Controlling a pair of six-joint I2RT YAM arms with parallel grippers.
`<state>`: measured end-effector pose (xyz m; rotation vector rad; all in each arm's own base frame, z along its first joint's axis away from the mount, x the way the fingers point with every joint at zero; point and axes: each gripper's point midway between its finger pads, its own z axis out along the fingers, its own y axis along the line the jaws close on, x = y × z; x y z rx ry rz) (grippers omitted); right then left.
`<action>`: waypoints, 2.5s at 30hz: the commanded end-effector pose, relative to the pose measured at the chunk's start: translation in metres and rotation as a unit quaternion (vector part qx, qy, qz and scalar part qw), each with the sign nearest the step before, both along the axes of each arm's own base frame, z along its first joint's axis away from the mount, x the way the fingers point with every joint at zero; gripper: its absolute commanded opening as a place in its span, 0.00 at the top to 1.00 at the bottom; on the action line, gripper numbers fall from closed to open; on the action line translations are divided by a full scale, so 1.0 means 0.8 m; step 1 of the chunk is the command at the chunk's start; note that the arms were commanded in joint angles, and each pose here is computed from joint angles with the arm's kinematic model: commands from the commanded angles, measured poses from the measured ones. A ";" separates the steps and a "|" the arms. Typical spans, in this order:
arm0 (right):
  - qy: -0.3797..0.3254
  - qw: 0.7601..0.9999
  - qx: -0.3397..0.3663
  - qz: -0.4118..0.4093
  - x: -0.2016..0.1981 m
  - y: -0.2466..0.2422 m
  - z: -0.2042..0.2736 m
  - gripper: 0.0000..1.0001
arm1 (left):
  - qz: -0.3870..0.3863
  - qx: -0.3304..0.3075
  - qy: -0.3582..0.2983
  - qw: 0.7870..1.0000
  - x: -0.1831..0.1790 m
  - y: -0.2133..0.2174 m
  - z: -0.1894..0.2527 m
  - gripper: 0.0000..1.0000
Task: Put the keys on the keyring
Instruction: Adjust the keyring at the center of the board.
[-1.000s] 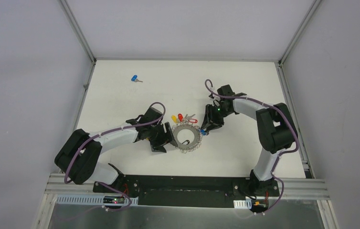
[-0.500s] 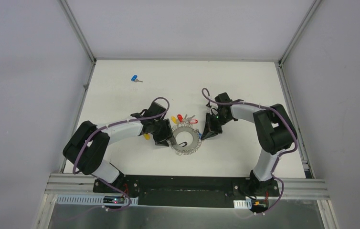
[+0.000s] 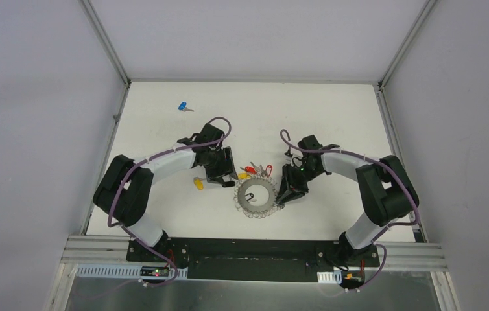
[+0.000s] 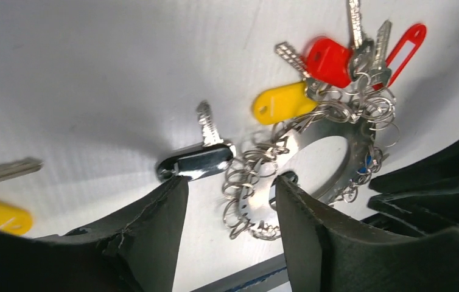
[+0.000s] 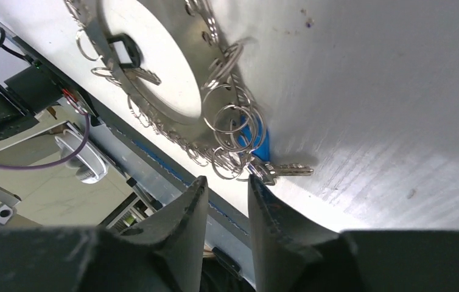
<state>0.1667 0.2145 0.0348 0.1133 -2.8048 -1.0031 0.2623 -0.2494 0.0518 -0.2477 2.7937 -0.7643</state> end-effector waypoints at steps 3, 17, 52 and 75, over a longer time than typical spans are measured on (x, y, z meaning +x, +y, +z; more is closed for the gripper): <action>-0.054 0.998 0.000 -0.012 0.048 -0.004 0.027 0.56 | 0.003 -0.013 -0.011 1.000 -0.023 0.019 0.024 0.43; -0.014 1.000 0.017 -0.005 0.066 0.017 -0.007 0.58 | 0.051 -0.163 0.027 0.985 -0.079 0.001 0.021 0.48; -0.089 0.995 -0.033 -0.002 0.069 -0.014 0.030 0.40 | -0.006 -0.059 -0.045 0.997 -0.033 0.006 0.065 0.44; 0.006 0.999 0.039 -0.007 0.012 0.028 -0.009 0.80 | 0.032 -0.180 -0.028 0.983 -0.063 -0.020 0.032 0.57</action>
